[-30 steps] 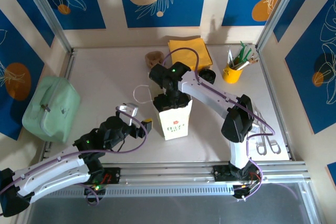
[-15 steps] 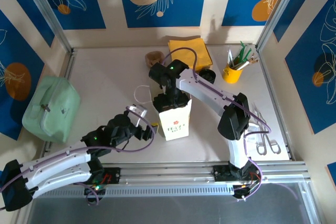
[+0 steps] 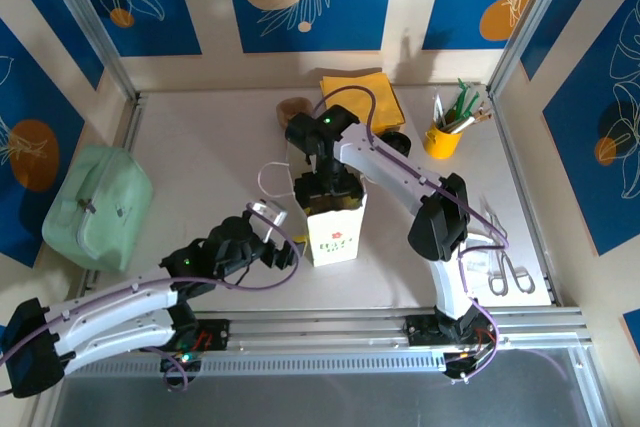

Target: Pack the takeout coffee

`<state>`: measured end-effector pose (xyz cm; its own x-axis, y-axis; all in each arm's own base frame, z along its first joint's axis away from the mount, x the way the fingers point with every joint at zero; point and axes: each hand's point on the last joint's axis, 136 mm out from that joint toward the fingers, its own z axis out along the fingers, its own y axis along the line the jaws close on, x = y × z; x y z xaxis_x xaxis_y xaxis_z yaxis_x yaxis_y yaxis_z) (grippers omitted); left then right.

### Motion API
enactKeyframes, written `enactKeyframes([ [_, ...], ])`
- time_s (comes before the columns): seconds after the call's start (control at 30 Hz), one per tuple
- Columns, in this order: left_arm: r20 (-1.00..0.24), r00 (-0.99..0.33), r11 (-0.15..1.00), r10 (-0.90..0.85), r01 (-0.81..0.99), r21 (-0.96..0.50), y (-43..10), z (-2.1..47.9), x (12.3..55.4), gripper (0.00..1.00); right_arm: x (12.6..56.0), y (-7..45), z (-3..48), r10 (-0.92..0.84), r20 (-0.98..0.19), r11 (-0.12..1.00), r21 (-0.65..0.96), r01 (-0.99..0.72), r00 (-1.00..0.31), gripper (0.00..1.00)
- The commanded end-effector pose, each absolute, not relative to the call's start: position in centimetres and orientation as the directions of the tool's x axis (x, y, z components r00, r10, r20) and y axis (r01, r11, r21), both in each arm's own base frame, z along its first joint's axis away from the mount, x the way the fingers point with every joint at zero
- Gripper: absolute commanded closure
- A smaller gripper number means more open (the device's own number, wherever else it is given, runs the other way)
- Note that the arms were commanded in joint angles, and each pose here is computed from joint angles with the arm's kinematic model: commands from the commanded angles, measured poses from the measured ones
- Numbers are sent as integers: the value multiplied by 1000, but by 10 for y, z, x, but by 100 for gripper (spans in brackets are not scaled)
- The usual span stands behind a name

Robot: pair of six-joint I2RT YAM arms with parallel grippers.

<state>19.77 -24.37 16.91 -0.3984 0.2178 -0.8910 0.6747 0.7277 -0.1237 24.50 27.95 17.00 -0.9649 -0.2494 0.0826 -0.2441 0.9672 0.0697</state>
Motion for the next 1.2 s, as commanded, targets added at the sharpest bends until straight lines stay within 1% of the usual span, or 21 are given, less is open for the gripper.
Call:
enactKeyframes([
  [0.0, -908, -363, 704, 210, 701, -117, -253, 181, 196, 5, 243, 278, 176, -226, 103, 973, 63, -220, -969, 8],
  [0.23, -909, -362, 706, 208, 698, -116, -252, 180, 196, 5, 242, 278, 187, -223, 77, 974, 61, -219, -972, 8],
  [0.7, -912, -359, 722, 196, 683, -114, -247, 181, 197, 5, 244, 280, 212, -241, -25, 968, 60, -243, -970, 8],
  [1.17, -914, -359, 727, 191, 677, -114, -244, 183, 197, 5, 243, 283, 231, -245, -90, 963, 89, -253, -965, 8],
])
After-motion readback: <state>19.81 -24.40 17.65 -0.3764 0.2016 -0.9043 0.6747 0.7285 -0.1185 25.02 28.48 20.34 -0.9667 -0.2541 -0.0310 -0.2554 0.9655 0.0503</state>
